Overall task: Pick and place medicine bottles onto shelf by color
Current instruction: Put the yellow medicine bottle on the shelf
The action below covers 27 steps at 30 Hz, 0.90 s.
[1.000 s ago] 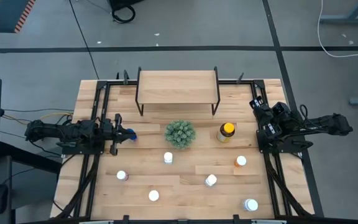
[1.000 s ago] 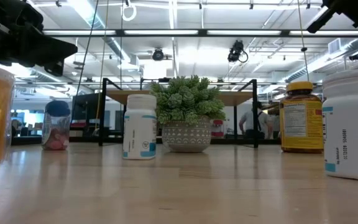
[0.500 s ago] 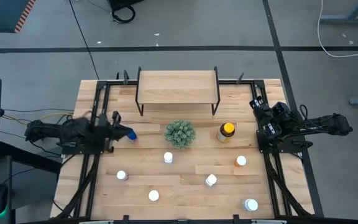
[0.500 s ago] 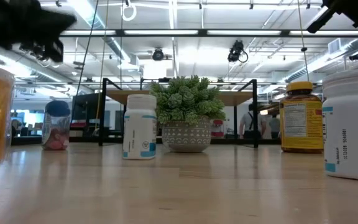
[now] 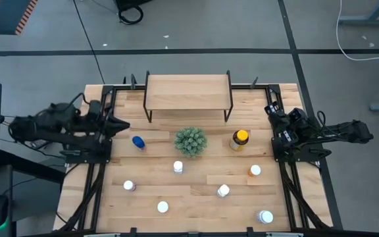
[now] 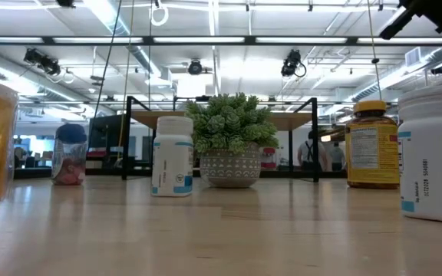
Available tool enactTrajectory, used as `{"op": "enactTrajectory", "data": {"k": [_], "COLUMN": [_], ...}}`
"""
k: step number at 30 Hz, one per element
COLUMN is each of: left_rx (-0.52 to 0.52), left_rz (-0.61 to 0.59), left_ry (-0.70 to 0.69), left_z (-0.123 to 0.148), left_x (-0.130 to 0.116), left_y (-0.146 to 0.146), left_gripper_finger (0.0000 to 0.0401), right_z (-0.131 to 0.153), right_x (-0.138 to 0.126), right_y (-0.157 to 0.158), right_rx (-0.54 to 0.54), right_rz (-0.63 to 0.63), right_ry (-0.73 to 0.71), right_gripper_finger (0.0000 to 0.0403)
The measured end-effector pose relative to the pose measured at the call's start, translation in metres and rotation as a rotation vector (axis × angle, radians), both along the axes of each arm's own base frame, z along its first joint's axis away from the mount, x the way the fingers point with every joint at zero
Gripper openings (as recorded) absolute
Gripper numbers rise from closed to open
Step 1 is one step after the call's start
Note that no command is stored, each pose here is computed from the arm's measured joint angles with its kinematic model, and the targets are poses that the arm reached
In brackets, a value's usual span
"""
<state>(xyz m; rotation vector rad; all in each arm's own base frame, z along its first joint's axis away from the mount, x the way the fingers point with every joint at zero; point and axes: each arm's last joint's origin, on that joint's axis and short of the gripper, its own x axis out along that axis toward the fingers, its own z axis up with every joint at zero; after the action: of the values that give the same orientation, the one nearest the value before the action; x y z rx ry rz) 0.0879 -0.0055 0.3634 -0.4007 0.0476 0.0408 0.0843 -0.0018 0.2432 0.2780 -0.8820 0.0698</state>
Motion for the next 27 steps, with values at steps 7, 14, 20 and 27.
{"op": "enactTrajectory", "data": {"k": [7, 14, 20, 27], "left_rx": [-0.001, 0.130, -0.030, -0.126], "left_rz": [0.000, 0.173, 0.230, 0.228], "left_ry": [-0.137, -0.170, -0.064, -0.056], "left_z": [0.066, 0.101, 0.094, 0.090], "left_x": [0.012, 0.034, 0.061, 0.074], "left_y": [-0.001, 0.001, 0.003, 0.002], "left_gripper_finger": [0.0025, 0.0032, 0.0034, 0.0028], "right_z": [0.040, 0.108, 0.151, 0.181], "right_x": [-0.012, -0.018, 0.001, 0.007], "right_y": [0.000, -0.005, -0.009, -0.004], "right_rx": [0.079, 0.143, 0.175, 0.196], "right_rz": [0.116, -0.127, -0.267, -0.100], "right_ry": [-0.172, -0.109, 0.643, 1.096], "right_gripper_finger": [0.0006, 0.0006, 0.0006, 0.0006]}}
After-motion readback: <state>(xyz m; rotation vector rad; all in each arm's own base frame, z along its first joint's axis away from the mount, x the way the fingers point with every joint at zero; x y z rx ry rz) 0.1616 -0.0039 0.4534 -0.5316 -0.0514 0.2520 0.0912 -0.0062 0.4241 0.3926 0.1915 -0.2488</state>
